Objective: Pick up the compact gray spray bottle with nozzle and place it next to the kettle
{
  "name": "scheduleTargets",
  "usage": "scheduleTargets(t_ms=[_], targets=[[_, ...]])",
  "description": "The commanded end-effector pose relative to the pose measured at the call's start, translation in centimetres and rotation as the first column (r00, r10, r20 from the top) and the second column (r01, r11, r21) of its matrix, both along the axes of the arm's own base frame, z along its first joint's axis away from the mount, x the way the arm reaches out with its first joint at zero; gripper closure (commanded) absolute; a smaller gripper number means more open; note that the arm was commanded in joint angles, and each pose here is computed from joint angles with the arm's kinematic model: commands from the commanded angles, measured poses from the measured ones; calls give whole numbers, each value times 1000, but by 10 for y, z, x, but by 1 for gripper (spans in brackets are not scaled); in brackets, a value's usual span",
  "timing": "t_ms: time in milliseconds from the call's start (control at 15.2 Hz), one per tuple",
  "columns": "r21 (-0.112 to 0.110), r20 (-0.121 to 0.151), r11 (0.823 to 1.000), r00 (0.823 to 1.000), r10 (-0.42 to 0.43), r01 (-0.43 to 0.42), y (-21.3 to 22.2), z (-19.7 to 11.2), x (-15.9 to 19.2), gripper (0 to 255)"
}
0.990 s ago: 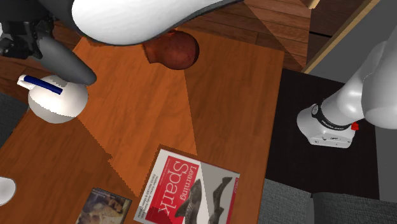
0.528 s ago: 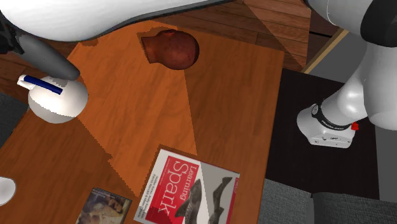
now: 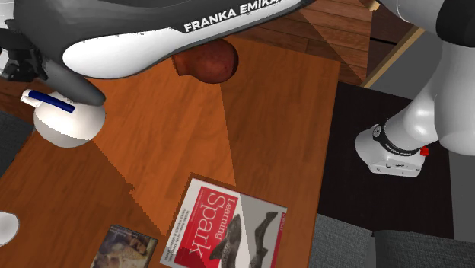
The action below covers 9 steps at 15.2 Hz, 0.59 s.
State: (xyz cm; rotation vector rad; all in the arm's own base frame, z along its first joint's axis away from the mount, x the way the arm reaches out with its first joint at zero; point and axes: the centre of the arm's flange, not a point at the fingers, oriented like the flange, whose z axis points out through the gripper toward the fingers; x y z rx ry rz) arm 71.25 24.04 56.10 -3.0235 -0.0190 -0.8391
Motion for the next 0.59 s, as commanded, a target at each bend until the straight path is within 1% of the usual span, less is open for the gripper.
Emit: scheduleTargets(t_ms=[0, 528], targets=[[0, 0, 1000, 1000, 0, 0, 0, -11, 0, 255], [0, 0, 1000, 1000, 0, 0, 0, -54, 0, 255]])
